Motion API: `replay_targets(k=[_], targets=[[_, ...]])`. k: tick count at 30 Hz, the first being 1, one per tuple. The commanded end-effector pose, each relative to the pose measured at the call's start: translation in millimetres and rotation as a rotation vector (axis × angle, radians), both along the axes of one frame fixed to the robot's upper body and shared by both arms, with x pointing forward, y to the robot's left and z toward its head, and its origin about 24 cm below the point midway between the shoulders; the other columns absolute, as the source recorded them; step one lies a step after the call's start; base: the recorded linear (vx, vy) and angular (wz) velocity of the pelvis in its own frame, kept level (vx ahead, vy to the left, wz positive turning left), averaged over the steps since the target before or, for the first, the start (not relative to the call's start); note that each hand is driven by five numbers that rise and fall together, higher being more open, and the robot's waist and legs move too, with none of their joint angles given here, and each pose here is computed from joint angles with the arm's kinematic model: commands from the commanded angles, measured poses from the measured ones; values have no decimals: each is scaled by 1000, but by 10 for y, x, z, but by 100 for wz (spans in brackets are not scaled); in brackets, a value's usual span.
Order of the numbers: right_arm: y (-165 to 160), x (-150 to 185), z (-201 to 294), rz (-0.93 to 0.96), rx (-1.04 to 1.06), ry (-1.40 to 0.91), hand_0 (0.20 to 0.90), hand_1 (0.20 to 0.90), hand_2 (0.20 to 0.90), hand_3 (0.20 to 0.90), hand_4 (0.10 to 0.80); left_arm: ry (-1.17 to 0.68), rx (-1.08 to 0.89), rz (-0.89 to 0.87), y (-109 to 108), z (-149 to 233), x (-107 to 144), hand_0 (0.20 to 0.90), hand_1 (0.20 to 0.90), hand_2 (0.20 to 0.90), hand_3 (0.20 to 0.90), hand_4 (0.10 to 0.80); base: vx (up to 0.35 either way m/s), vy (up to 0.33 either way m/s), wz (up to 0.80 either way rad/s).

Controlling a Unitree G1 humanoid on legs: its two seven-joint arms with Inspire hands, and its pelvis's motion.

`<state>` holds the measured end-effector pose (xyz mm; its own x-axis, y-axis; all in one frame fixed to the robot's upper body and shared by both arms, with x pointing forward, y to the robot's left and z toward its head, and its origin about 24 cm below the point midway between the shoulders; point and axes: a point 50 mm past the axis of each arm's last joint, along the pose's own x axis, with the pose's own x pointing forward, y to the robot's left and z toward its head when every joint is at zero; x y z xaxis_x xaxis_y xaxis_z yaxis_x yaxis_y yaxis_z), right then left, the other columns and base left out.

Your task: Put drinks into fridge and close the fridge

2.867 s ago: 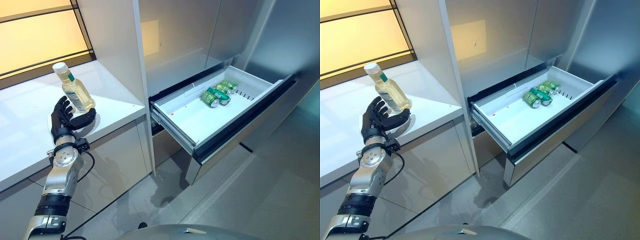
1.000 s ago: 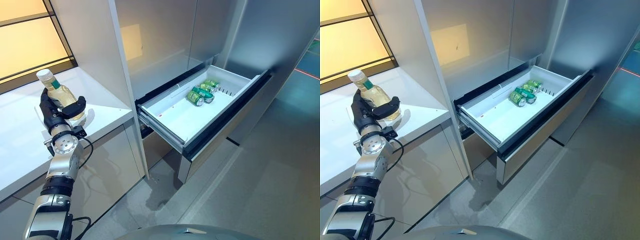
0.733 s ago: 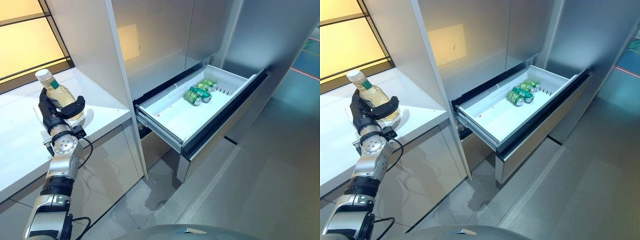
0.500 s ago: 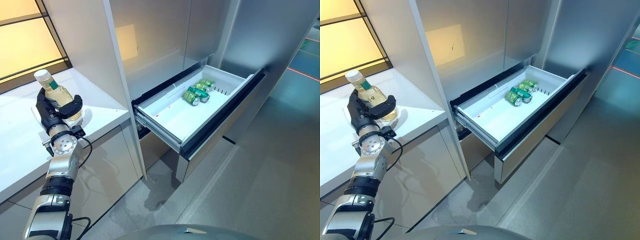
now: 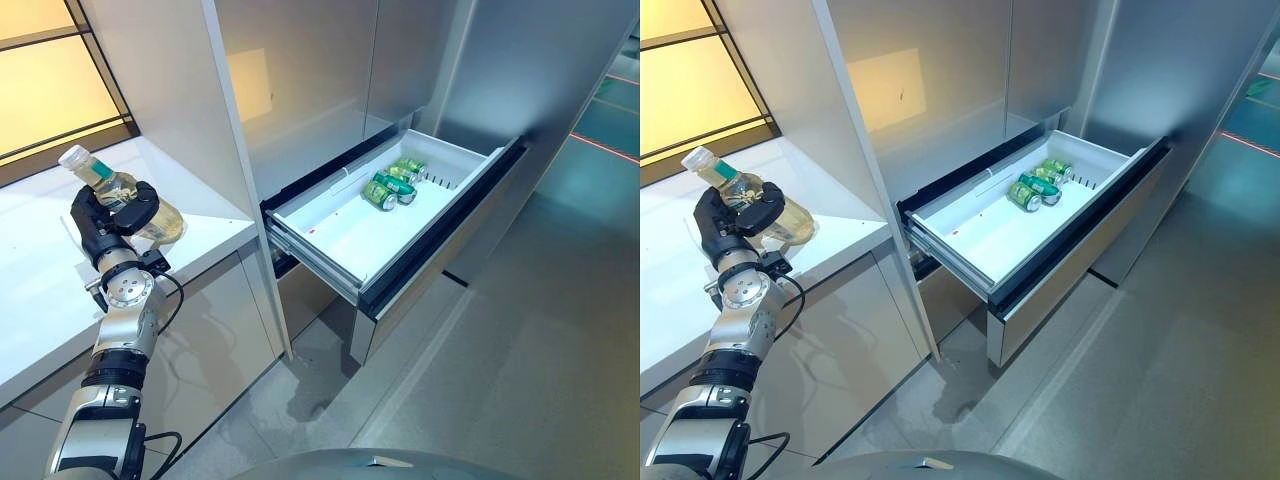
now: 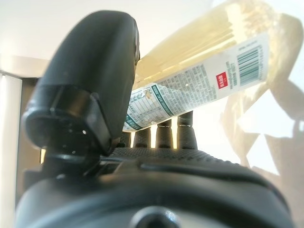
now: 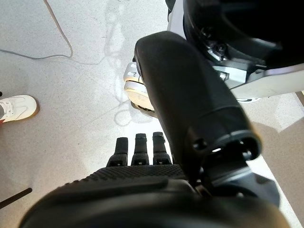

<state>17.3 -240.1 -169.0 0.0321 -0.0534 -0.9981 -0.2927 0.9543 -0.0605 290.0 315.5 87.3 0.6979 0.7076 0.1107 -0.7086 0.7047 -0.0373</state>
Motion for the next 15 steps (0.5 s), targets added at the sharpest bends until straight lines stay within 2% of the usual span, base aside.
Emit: replay_targets(k=[1,8,15], targets=[[9,266,20,69,13,-85,900,900,900,900,800,-424,163,-21,12,1087,249,300,300,300,200,100,0,0,0],[-6,368,42,177,1,-127,900,900,900,900,800,-466,210,-90,-67,1255,252,300,300,300,200,100,0,0,0],[99,703,107,349,28,-255,900,900,900,900,800,-540,331,-247,-295,1561,217,300,300,300,200,100,-21,-2,3]])
